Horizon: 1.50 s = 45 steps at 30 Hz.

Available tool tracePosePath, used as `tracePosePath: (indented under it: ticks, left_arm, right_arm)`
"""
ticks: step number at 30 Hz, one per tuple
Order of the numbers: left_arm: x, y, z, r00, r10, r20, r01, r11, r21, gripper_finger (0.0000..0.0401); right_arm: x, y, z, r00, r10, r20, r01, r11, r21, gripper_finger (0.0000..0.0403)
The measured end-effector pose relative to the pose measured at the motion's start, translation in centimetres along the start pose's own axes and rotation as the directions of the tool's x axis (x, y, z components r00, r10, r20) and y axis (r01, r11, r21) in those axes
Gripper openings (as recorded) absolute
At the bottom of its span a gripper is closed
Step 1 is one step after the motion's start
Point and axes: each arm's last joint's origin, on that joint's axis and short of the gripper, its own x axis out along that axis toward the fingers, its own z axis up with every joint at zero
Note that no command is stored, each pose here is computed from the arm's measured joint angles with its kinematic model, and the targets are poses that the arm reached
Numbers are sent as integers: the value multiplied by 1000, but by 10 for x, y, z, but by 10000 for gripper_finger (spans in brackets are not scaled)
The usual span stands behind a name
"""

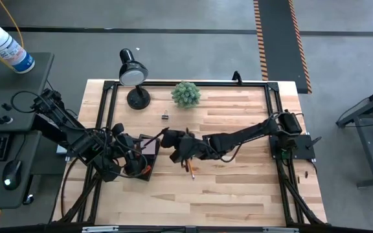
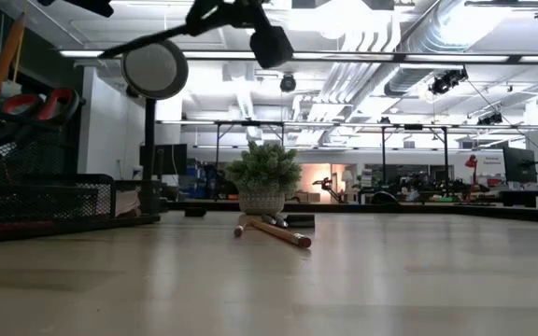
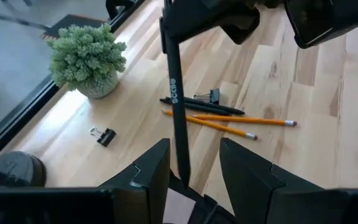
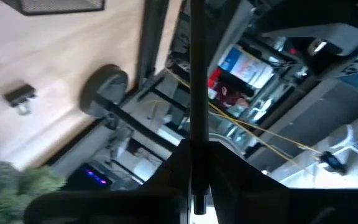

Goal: Pick and place office supplies into organizer
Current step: Put the left black pen into the desk organizer

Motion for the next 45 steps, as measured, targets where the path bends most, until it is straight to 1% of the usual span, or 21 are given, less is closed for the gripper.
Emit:
tracePosePath:
  ticks: [5,13,18,22,26,30,32,34,38,40,41,42,45]
  left_arm:
    - [0,-2,1,1000,-26,-8,26,999,-21,129]
    - [-1,-4,4,999,-51,-2,51,998,-46,129]
    - [2,-6,9,997,-69,18,70,994,-89,129]
    - [12,-4,17,997,-83,-3,82,989,-122,129]
    - [23,1,25,993,-112,-41,106,986,-133,129]
    - [27,3,29,993,-114,-38,109,988,-111,128]
    - [27,3,29,993,-112,-36,108,989,-100,121]
    - [27,3,29,993,-113,-36,109,989,-98,105]
    - [27,3,29,993,-113,-36,109,990,-90,53]
    - [27,4,28,993,-109,-36,105,991,-85,23]
    - [27,4,28,993,-108,-36,105,991,-78,15]
    - [27,4,28,994,-105,-33,102,992,-74,12]
    - [27,4,29,996,-83,-19,81,994,-67,26]
  right_arm:
    - [-2,-5,2,999,-45,29,46,998,-34,24]
    - [-12,-15,11,988,-134,78,136,991,-20,24]
    - [-14,-16,14,982,-149,119,153,988,-20,24]
    - [-13,-16,14,979,-155,133,159,987,-18,24]
    - [-14,-17,14,978,-163,128,166,986,-9,24]
    - [-14,-17,13,982,-157,108,157,988,10,24]
    - [-14,-17,13,982,-157,107,156,988,20,25]
    - [-14,-17,13,982,-157,106,156,988,21,29]
    - [-13,-17,13,982,-156,104,154,988,27,26]
    - [-13,-17,13,983,-154,103,149,987,54,26]
    - [-14,-17,13,983,-152,100,146,987,67,30]
    - [-14,-17,13,984,-151,98,143,986,82,37]
    - [-14,-18,13,985,-153,77,141,980,141,70]
